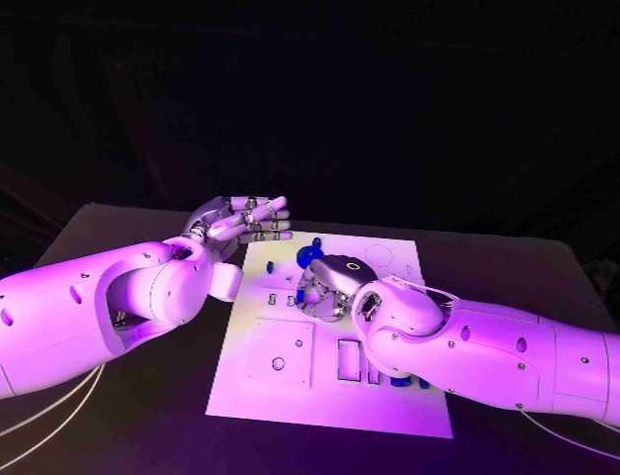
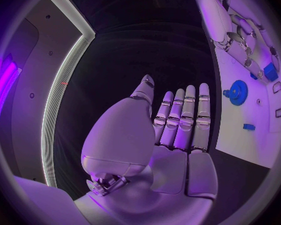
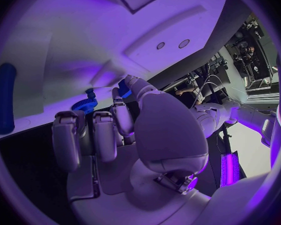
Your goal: Assemble the parts on the task board
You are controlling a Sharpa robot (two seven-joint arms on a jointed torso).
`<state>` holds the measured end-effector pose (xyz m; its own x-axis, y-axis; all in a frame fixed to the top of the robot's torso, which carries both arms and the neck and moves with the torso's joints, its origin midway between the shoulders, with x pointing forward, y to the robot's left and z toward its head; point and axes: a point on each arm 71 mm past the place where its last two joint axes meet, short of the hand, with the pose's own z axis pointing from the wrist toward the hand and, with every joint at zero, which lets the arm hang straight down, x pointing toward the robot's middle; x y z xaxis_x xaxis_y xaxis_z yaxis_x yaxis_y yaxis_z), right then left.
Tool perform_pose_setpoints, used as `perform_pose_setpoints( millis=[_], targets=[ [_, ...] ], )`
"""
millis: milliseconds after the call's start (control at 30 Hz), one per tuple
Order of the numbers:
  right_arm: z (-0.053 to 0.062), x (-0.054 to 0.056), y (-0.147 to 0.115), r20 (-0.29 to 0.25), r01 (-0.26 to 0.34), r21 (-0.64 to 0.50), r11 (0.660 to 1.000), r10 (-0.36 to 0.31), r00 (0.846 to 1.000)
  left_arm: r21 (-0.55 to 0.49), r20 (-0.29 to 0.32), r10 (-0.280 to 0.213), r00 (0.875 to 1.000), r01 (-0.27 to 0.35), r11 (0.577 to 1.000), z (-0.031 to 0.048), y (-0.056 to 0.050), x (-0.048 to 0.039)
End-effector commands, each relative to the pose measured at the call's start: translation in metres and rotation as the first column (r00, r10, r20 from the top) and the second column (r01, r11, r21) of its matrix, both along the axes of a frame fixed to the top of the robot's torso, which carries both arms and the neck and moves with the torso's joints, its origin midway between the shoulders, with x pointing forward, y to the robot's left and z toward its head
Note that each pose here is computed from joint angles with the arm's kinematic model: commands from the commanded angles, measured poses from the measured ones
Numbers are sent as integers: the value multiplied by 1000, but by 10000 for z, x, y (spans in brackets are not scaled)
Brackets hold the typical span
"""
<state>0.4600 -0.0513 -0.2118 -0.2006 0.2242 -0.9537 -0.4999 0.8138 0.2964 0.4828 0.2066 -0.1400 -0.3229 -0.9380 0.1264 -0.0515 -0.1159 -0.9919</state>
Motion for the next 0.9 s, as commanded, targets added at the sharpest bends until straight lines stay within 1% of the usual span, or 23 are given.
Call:
perform_pose_setpoints(
  millis=[33, 367, 900],
  targets=[
    [14, -1, 20, 21, -6, -62, 998, 7, 1000, -9, 2, -20, 1000, 20, 1000, 10, -20, -7],
    [69, 11, 58, 16, -17, -130, 991, 19, 1000, -8, 1, -19, 1000, 19, 1000, 11, -16, -8],
    [78, 37, 108, -1, -14, -180, 984, 15, 1000, -8, 1, -18, 1000, 18, 1000, 12, -14, -10]
  ],
)
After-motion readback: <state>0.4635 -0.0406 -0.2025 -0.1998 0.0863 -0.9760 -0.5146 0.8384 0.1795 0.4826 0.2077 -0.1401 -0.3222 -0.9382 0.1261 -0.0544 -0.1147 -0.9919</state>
